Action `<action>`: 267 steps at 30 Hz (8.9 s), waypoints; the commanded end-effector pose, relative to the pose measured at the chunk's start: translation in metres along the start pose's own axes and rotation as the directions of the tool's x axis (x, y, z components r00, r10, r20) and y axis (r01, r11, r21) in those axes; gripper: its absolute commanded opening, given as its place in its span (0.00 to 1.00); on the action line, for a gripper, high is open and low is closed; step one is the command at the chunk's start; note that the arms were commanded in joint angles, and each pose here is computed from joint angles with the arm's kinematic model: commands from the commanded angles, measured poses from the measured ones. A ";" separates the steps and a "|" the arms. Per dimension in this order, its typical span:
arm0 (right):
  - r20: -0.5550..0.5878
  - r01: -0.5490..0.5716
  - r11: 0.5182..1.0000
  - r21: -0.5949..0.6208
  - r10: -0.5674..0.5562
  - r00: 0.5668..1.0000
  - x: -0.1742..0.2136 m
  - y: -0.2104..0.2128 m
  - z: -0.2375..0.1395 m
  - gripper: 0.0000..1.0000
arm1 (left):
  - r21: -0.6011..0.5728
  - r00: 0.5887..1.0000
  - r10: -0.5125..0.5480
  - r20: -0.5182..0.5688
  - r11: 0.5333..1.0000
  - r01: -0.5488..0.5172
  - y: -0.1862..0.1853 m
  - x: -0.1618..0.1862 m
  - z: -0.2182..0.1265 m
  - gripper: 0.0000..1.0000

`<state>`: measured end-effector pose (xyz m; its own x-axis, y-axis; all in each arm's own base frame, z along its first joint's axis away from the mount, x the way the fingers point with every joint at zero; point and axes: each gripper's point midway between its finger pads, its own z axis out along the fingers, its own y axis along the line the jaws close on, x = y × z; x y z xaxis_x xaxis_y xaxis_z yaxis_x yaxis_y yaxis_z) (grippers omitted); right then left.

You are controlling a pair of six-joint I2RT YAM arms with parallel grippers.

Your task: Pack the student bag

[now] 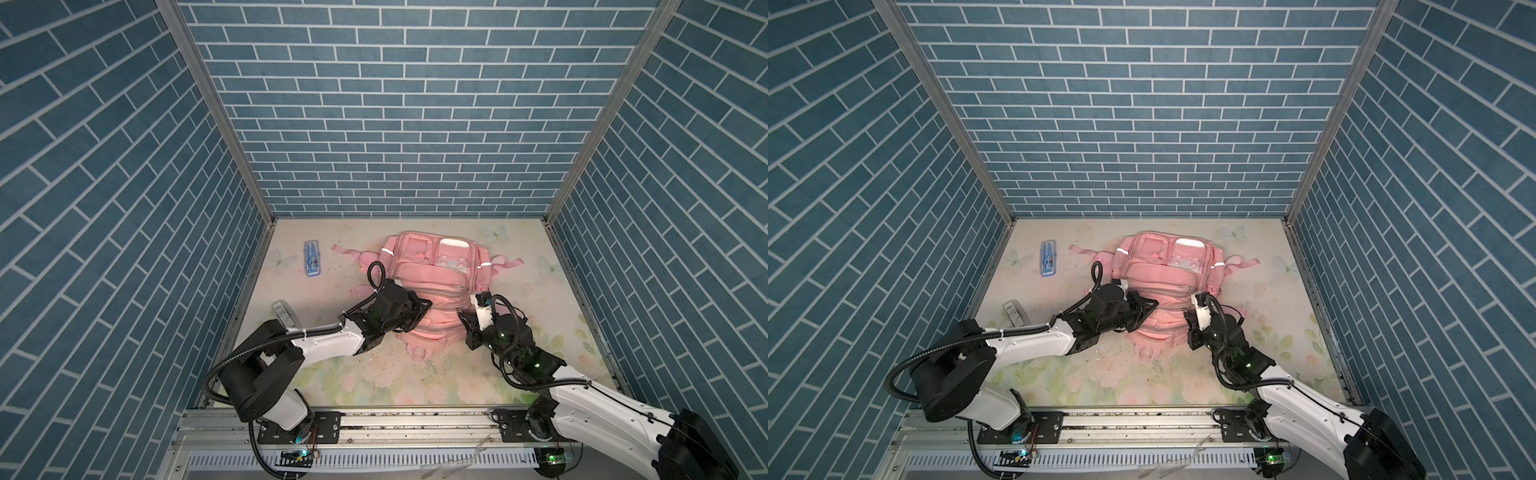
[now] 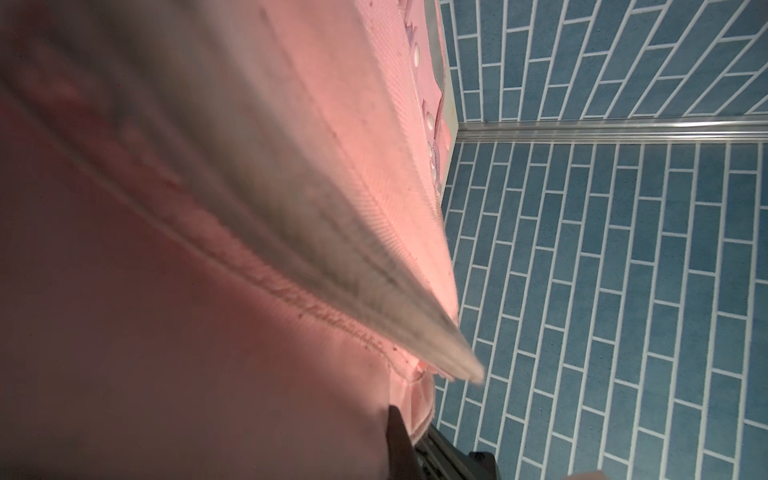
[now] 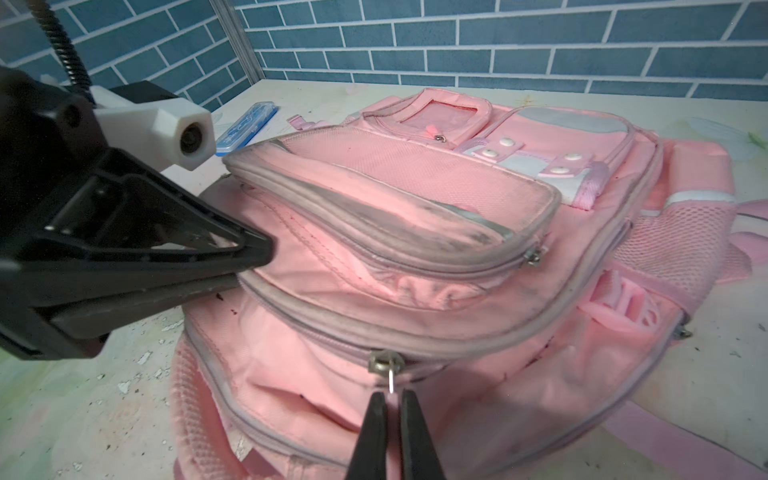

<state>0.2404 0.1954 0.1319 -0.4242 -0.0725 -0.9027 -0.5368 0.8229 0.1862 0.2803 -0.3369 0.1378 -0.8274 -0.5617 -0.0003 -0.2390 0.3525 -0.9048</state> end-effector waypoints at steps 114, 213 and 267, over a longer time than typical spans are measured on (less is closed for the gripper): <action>-0.147 -0.386 0.857 0.342 0.455 0.878 0.005 -0.118 0.020 0.59 | 0.314 -0.443 0.810 -0.385 -0.336 -0.888 0.010 0.020 -0.018 0.54; 0.165 0.425 0.759 -0.493 -0.398 0.902 -0.008 0.045 0.033 0.17 | 0.133 -0.427 0.901 0.070 -0.433 -0.892 -0.058 0.013 -0.061 0.00; 0.060 0.263 0.898 -0.351 -0.259 0.964 -0.035 0.039 -0.003 0.00 | 0.034 -0.011 0.997 -0.075 -0.009 -0.999 -0.072 0.034 0.000 0.00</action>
<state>0.2469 0.2115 0.1482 -0.2762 -0.2949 -0.9147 -0.7971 0.6020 0.0466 0.2591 -0.3697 0.1579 -0.3451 0.5142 -0.7851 0.8267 0.5626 0.0051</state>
